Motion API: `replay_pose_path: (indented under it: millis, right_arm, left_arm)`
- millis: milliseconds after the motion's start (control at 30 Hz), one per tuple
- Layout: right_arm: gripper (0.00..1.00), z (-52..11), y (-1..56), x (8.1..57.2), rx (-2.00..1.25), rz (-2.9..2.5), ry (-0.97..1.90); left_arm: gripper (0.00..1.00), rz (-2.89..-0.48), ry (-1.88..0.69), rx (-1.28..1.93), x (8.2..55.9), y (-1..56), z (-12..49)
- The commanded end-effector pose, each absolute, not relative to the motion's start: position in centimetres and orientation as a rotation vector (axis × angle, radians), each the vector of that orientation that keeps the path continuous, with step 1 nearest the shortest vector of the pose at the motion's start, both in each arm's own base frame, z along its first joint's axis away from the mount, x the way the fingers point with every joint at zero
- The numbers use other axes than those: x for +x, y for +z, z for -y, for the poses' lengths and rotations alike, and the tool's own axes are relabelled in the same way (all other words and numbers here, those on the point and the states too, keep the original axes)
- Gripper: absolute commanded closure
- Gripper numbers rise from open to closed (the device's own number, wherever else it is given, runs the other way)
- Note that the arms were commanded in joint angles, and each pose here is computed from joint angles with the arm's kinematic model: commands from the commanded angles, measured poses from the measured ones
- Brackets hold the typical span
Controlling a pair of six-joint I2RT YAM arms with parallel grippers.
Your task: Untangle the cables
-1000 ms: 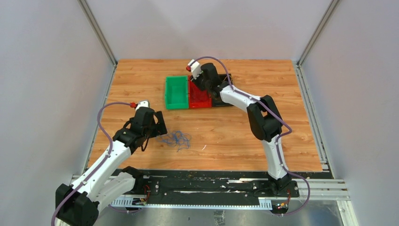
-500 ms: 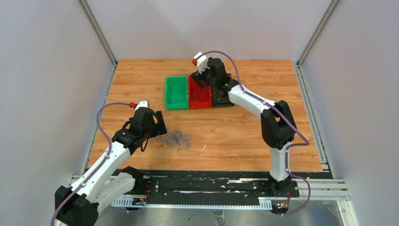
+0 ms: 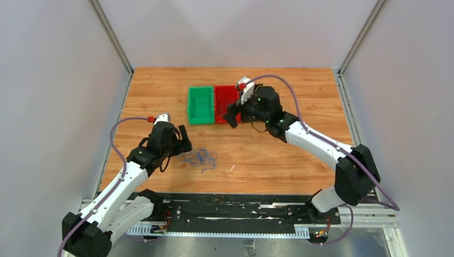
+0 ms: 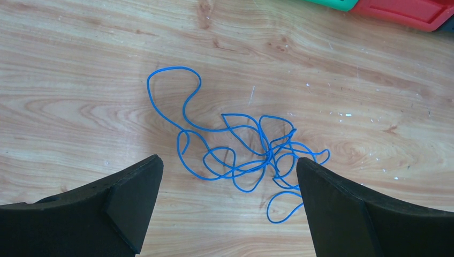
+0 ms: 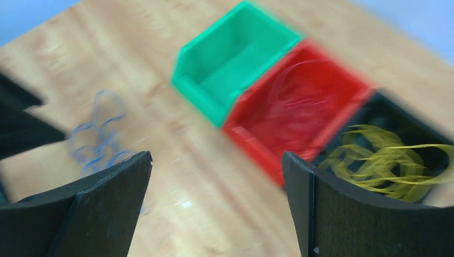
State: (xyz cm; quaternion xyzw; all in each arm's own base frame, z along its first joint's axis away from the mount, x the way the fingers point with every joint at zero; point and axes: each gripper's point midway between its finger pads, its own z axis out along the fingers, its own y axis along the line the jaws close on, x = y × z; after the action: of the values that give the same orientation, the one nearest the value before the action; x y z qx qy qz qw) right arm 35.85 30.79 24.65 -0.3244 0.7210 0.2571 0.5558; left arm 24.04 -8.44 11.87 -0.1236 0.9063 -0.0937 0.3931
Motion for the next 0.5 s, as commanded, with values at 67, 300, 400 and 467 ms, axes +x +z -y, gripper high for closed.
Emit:
replay_pose_path:
  millis: [67,300,400,467]
  right_arm:
    - [0.04,-38.6,17.7,25.7,-1.004,-1.856,1.02]
    - [0.04,-41.3,10.7,23.2,-1.201,-2.008,0.895]
    - [0.04,-42.0,8.7,23.3,-1.244,-2.031,0.866]
    - [0.05,-42.3,7.1,23.3,-1.276,-2.048,0.855]
  left_arm:
    - [0.0,-2.277,-0.284,-0.363,24.5,12.6,9.0]
    - [0.0,-2.285,-0.266,-0.395,23.7,11.6,8.5]
    - [0.0,-2.287,-0.278,-0.394,23.4,11.4,8.5]
    - [0.0,-2.296,-0.284,-0.387,23.3,11.1,8.7]
